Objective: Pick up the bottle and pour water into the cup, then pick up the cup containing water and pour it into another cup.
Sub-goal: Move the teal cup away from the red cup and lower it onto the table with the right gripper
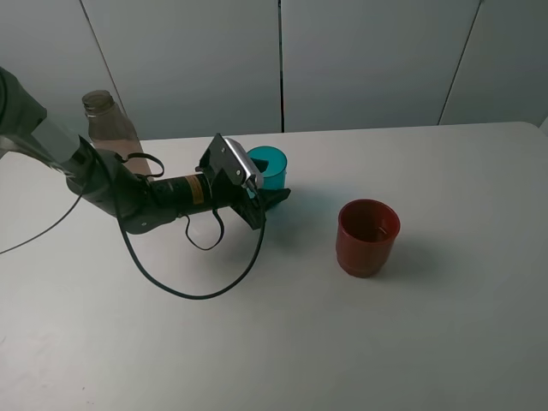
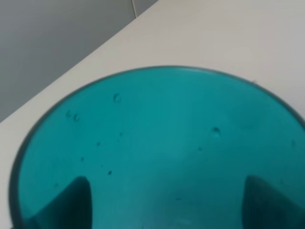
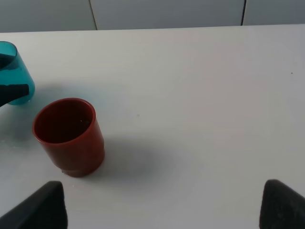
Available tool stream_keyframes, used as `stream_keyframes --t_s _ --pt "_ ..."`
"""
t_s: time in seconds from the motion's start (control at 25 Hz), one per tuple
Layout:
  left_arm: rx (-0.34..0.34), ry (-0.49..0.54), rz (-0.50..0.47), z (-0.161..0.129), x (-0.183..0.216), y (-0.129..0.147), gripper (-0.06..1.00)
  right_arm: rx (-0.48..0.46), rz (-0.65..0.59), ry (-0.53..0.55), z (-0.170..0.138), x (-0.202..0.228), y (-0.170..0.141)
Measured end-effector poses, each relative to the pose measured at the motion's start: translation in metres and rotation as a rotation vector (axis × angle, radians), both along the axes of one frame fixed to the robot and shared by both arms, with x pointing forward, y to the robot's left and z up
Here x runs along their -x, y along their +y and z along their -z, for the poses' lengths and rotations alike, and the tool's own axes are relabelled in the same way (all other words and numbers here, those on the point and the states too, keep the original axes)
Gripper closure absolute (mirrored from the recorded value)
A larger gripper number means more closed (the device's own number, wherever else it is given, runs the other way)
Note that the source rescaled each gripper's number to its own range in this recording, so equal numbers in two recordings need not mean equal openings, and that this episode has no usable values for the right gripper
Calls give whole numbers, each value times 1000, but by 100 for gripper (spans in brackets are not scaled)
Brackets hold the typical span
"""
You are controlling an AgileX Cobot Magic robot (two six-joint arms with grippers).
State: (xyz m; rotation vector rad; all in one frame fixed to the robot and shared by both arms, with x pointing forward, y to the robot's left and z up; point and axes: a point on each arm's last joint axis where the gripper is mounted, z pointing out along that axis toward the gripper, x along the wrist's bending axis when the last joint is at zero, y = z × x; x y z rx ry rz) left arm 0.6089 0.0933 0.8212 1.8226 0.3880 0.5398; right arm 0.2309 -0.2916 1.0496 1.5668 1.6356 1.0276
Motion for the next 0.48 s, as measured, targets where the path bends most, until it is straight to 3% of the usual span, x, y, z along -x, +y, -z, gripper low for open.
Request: stream_keyframes --t_s 0.48 --pt "20 17 15 7 0 5 78 0 0 0 0 0 0"
